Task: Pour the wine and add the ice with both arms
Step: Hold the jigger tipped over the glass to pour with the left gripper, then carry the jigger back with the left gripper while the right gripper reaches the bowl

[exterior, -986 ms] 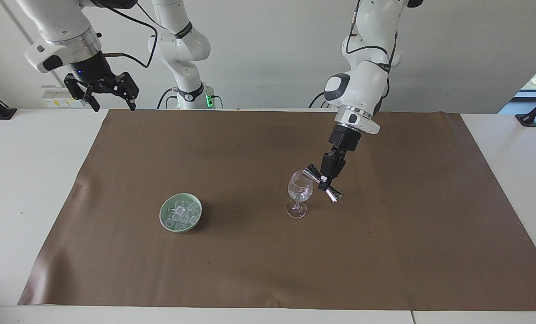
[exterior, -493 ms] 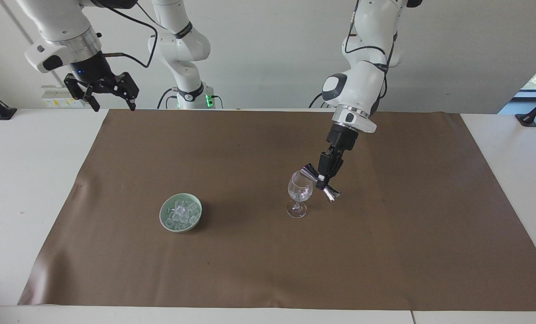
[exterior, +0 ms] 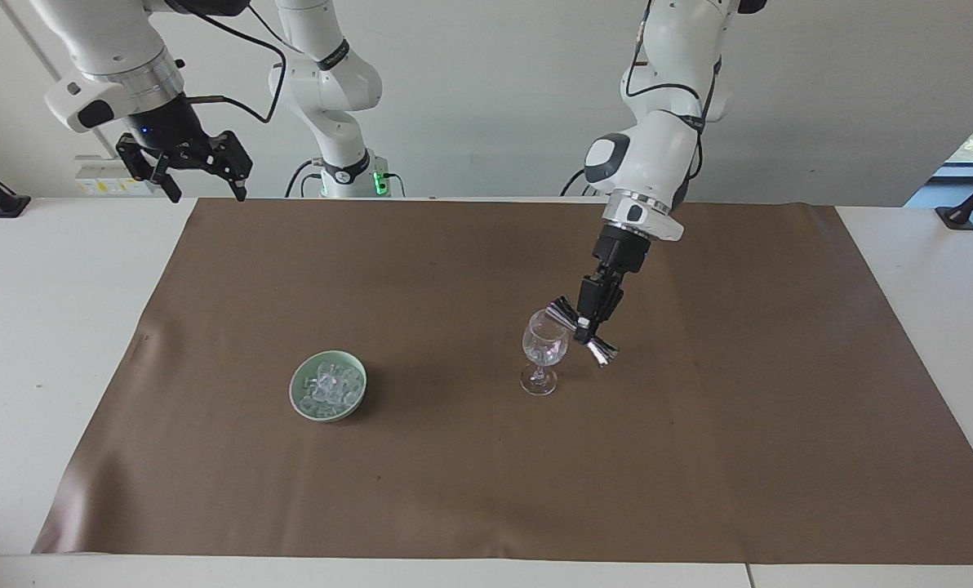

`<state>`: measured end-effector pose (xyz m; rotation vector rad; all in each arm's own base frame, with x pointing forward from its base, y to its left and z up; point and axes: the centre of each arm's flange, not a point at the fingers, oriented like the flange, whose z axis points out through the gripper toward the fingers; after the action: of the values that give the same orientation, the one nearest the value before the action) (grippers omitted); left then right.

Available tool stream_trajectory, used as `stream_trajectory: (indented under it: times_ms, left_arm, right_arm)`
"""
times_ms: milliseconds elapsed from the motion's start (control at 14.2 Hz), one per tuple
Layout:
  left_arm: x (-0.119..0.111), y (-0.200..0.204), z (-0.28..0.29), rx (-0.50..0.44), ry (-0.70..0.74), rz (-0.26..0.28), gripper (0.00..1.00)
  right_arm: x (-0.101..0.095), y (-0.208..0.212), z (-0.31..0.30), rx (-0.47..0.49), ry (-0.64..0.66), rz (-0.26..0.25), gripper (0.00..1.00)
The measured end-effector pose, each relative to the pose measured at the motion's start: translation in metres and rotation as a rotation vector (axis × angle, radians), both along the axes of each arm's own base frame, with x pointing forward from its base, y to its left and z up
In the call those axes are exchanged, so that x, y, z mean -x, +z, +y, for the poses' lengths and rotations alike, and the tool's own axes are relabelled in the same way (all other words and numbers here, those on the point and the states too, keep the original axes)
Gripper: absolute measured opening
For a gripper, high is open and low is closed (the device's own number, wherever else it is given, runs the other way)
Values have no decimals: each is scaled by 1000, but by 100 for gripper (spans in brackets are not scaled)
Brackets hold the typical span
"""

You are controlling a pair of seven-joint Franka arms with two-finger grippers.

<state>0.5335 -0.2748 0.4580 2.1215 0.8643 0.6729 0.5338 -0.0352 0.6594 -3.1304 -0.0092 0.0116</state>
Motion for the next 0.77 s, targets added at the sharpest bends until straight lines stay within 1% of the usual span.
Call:
stream_trajectory:
  times_ms: [352,493,564,775]
  left_arm:
    - [0,0,1,0,1,0,21]
    - [-1,-1,1,6,6,9,21]
    - [-1,-2,1,15,8,28,21]
    - [-4,1,9,46,5,114,21]
  right_arm:
    - [0,0,0,0,0,0,100]
    - [0,0,0,0,0,0,100]
    - [0,0,0,0,0,0,100]
    - [0,0,0,0,-1,0,100]
